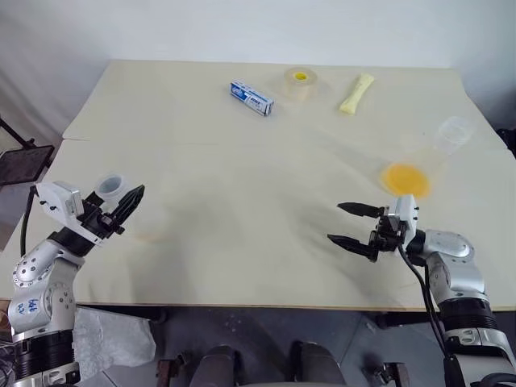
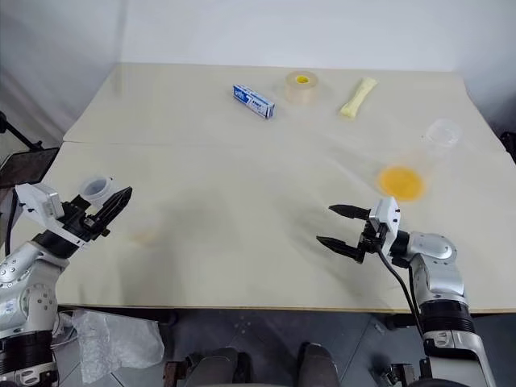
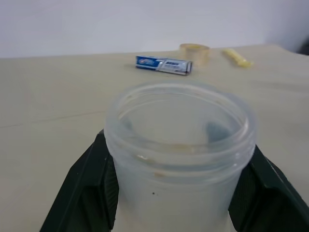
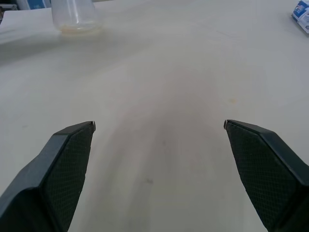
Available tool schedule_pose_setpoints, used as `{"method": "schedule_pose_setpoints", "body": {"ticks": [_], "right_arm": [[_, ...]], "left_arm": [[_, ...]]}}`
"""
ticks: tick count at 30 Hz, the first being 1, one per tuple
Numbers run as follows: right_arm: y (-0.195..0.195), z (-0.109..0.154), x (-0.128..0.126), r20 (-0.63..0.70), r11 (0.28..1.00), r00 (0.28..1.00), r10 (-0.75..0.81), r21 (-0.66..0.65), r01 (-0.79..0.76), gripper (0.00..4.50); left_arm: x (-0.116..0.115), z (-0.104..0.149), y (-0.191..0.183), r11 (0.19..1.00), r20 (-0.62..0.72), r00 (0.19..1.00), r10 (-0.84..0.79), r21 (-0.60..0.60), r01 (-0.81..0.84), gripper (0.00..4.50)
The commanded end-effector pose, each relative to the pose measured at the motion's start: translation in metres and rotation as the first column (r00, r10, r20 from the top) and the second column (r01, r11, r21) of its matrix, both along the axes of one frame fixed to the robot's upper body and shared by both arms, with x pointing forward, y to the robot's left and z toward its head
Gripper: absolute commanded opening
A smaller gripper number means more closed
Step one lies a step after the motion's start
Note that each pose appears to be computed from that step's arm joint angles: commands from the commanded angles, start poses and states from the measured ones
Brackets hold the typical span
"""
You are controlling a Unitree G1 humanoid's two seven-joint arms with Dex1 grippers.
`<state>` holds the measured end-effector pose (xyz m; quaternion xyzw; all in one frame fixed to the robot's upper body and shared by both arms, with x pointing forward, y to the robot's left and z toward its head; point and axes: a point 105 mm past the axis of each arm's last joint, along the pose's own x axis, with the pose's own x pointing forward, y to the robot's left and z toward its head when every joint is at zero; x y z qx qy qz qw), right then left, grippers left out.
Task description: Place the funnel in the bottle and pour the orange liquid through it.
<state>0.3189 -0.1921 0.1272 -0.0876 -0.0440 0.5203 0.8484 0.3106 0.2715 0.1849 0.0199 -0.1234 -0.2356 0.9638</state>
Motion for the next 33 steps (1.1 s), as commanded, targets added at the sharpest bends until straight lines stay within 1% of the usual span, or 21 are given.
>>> {"method": "schedule_pose_setpoints", "body": {"ticks": [1,3,7,9,10,14,16,19,27,33], "right_arm": [[-0.007,0.018,-0.003,0.069,0.999,0.997,-0.027,0.019,0.026,4.5],[-0.009,0.02,-0.006,0.076,0.999,0.996,-0.037,0.025,0.035,4.5],[-0.014,0.027,-0.015,0.08,0.998,0.995,-0.053,0.034,0.05,4.5],[-0.016,0.028,-0.022,0.073,0.998,0.996,-0.05,0.031,0.047,4.5],[-0.016,0.029,-0.024,0.071,0.998,0.996,-0.05,0.03,0.048,4.5],[-0.022,0.033,-0.038,0.074,0.997,0.994,-0.077,0.023,0.075,4.5],[-0.024,0.037,-0.039,0.094,0.992,0.988,-0.124,0.041,0.121,4.5],[-0.025,0.037,-0.045,0.102,0.984,0.979,-0.178,0.043,0.174,4.5],[-0.026,0.037,-0.06,0.099,0.968,0.963,-0.251,0.049,0.247,4.5],[-0.026,0.039,-0.063,0.104,0.958,0.953,-0.286,0.059,0.281,4.5]], "left_arm": [[0.011,0.026,-0.019,0.991,0.047,0.992,-0.114,0.072,0.11,2.38],[0.02,0.031,-0.033,0.982,0.044,0.985,-0.165,0.096,0.16,2.38],[0.047,0.047,-0.078,0.948,0.053,0.951,-0.306,0.109,0.299,2.38],[0.057,0.053,-0.101,0.923,0.067,0.924,-0.376,0.115,0.367,2.38],[0.059,0.055,-0.107,0.914,0.072,0.914,-0.399,0.117,0.389,2.38],[0.071,0.058,-0.162,0.836,0.05,0.838,-0.543,0.122,0.535,2.38],[0.08,0.055,-0.186,0.816,0.011,0.82,-0.572,0.117,0.567,2.38],[0.083,0.055,-0.231,0.75,-0.008,0.755,-0.656,0.11,0.652,2.38],[0.085,0.04,-0.27,0.689,-0.064,0.707,-0.705,0.177,0.703,2.38],[0.083,0.029,-0.284,0.66,-0.1,0.684,-0.723,0.192,0.726,2.38]]}}
